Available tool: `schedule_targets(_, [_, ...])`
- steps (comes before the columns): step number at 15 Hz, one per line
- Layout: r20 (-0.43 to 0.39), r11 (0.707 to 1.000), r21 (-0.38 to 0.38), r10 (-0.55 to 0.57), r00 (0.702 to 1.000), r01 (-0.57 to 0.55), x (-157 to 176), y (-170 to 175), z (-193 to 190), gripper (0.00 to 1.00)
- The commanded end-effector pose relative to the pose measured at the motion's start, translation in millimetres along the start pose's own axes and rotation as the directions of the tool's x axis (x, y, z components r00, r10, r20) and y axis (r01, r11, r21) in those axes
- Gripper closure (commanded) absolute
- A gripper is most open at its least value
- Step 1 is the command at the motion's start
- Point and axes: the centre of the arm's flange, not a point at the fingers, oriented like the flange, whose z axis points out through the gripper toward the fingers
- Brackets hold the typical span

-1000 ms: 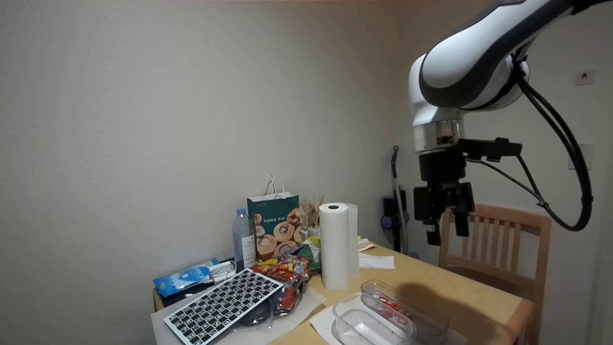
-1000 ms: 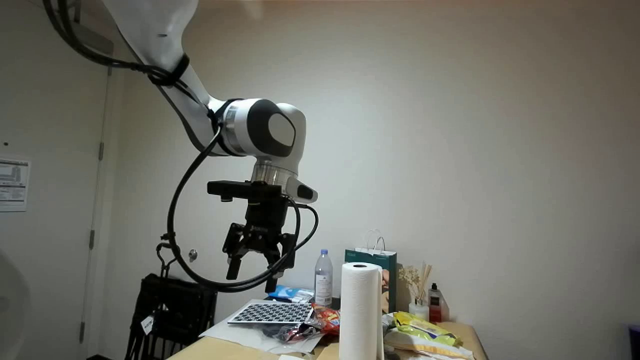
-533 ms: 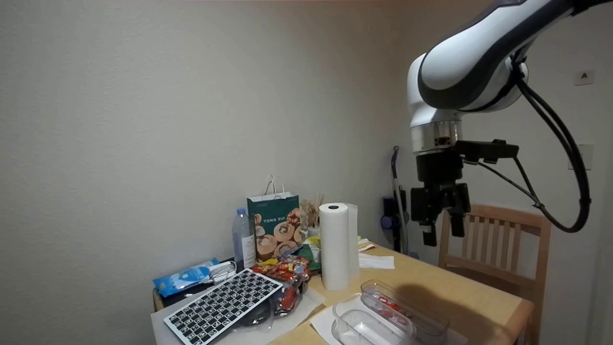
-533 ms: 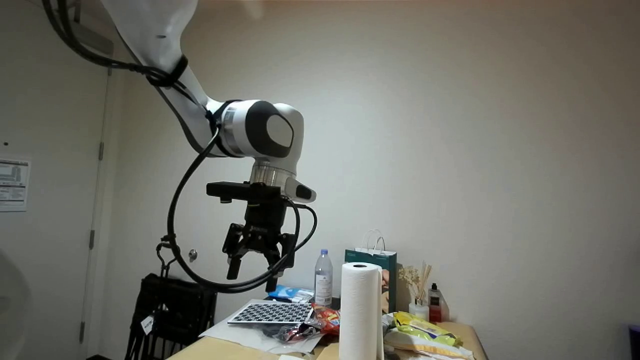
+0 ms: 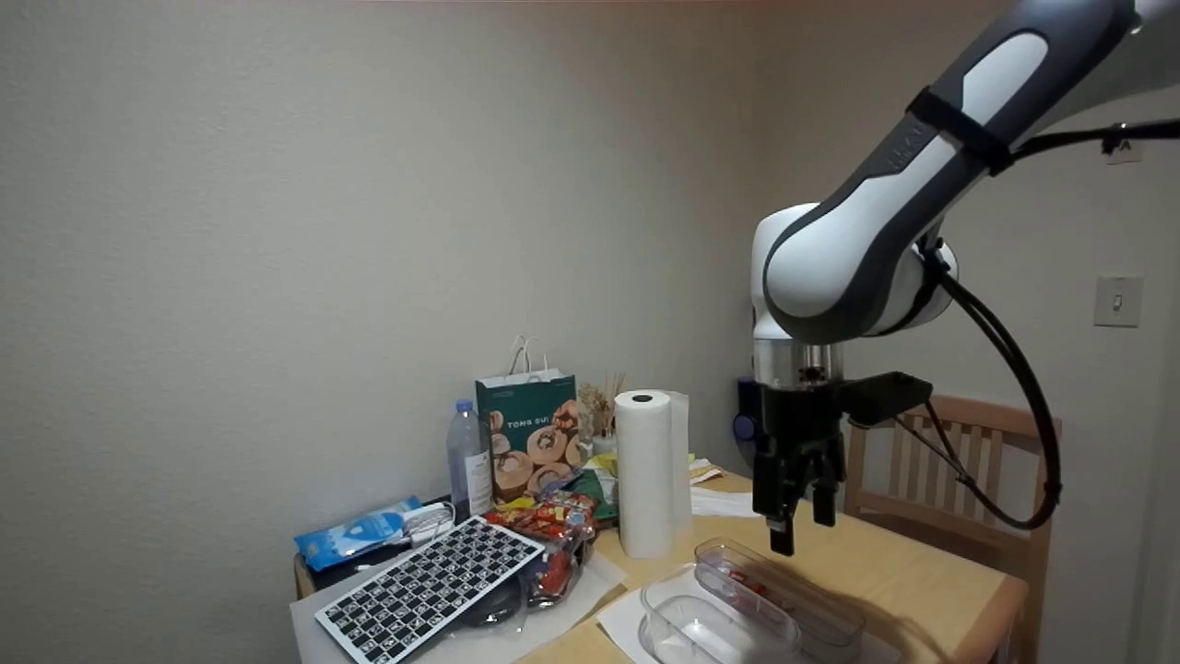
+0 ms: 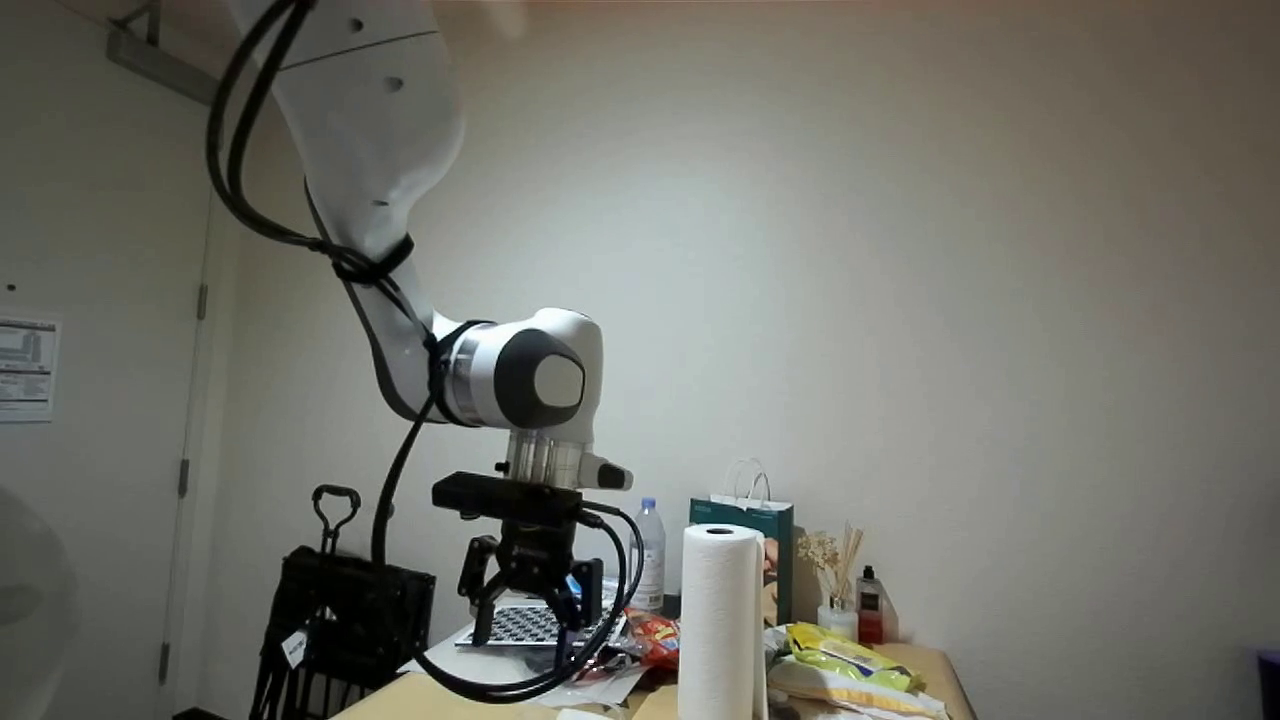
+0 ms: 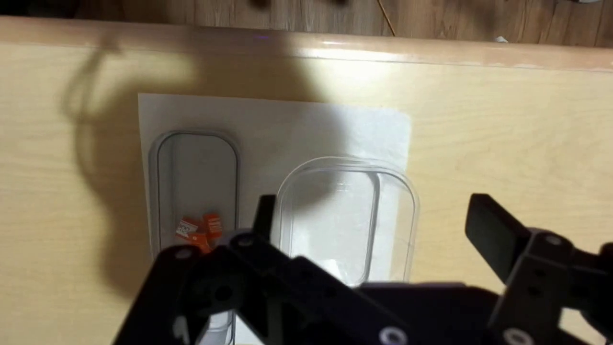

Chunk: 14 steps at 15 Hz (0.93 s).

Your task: Pick up the bowl and pour it's contents in the bowl

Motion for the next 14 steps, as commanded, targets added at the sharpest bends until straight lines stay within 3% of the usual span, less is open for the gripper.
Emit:
schedule_targets(1, [-0.005,1.000,0.000,-0.001,1.000,0.001,0.9,-0.6,-2.6,0.00])
schedule_targets(3, [-0.025,0.999,-0.030,0.015,1.000,-0.016,-1.2,4.3,-9.0,0.00])
schedule_targets(5, [-0.020,0.994,-0.068,0.081,0.996,-0.083,-9.2,32.6,-8.6,0.00])
schedule_targets(9, [-0.058,0.943,-0.228,0.237,0.970,-0.244,-34.1,114.5,-16.5,0.00])
schedule_targets(10, [-0.062,0.928,-0.236,0.281,0.958,-0.288,-38.3,127.2,-18.8,0.00])
schedule_targets(11, [-0.030,0.953,-0.202,0.222,0.975,-0.223,-23.2,112.7,-13.6,0.00])
schedule_targets(14, [-0.032,0.949,-0.205,0.236,0.971,-0.238,-25.7,122.0,-14.7,0.00])
